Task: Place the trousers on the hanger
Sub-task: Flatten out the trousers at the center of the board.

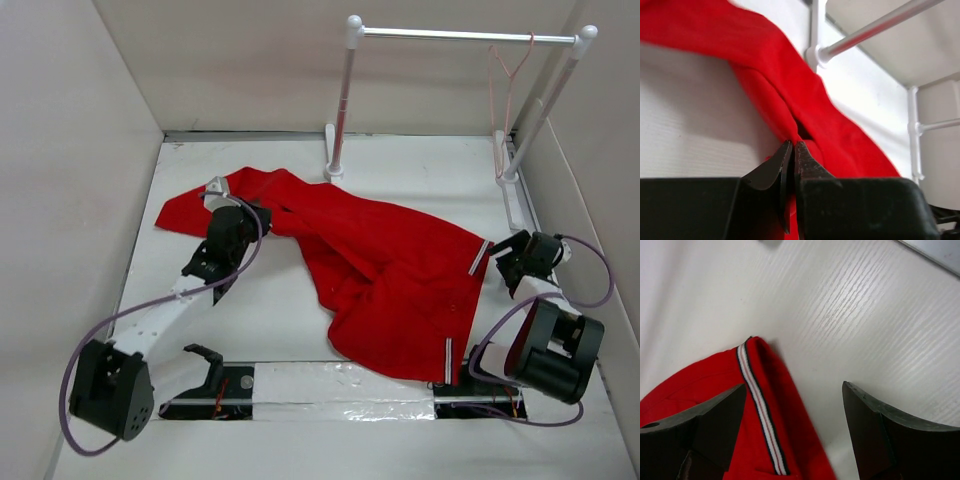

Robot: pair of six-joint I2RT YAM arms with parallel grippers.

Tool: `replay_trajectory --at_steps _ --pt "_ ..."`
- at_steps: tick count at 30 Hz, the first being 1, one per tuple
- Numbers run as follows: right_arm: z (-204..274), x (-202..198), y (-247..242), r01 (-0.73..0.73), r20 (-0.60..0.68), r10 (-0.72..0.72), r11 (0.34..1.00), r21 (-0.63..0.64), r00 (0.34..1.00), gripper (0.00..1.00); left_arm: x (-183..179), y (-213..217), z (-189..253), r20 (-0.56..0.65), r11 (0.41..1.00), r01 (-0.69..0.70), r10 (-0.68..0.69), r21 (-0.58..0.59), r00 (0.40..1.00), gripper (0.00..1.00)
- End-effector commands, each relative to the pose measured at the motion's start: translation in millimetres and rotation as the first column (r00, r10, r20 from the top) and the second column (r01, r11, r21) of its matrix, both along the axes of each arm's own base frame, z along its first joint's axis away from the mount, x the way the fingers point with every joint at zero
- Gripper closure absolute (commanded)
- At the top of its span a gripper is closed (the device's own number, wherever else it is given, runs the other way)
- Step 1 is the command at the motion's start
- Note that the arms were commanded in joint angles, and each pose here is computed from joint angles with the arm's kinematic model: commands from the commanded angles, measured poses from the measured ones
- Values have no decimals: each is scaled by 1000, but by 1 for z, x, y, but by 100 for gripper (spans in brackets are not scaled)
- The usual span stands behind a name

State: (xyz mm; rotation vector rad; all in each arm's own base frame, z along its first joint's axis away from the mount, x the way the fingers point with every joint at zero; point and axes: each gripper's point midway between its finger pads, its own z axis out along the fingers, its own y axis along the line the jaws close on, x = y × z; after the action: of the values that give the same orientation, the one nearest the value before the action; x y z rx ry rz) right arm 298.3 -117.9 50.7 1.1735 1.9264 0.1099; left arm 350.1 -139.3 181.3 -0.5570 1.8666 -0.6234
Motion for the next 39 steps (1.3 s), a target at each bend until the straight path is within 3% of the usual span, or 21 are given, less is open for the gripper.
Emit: replay_trajectory --at_steps 1,7,12,14,18,19,21,24,29,34,39 --pt "18 25 11 -92 153 77 992 91 985 17 -13 19 5 40 998 -66 66 -4 997 100" --pt "-1 42 31 -187 141 161 964 190 977 21 -27 30 12 75 996 -86 86 4 994 100" --pt "-3 54 61 -280 116 262 944 177 958 23 -29 30 1 60 997 -77 75 19 995 100" --pt "0 57 64 -287 116 271 945 158 956 28 -29 28 -8 42 997 -70 69 26 997 100" --pt "-4 68 69 -296 125 277 939 175 953 54 -27 23 -8 43 999 -42 41 30 998 100" --pt "1 73 71 -310 149 286 933 181 947 75 -26 22 -5 45 999 -37 36 29 998 100" --pt "13 84 76 -327 200 293 931 164 935 100 -27 19 -1 52 1000 -24 24 14 998 100" --pt "55 102 72 -304 293 265 948 95 919 100 -22 10 22 114 998 -6 13 -61 993 100" --pt "141 141 30 -138 420 136 990 -25 897 100 -3 -10 70 150 992 72 -57 -99 987 100" --pt "151 166 -10 -30 391 49 998 -56 919 100 -18 1 64 105 994 65 -56 -83 993 100" --pt "129 180 -43 14 363 5 999 -50 932 100 -54 43 60 48 1000 -12 12 -4 999 100"
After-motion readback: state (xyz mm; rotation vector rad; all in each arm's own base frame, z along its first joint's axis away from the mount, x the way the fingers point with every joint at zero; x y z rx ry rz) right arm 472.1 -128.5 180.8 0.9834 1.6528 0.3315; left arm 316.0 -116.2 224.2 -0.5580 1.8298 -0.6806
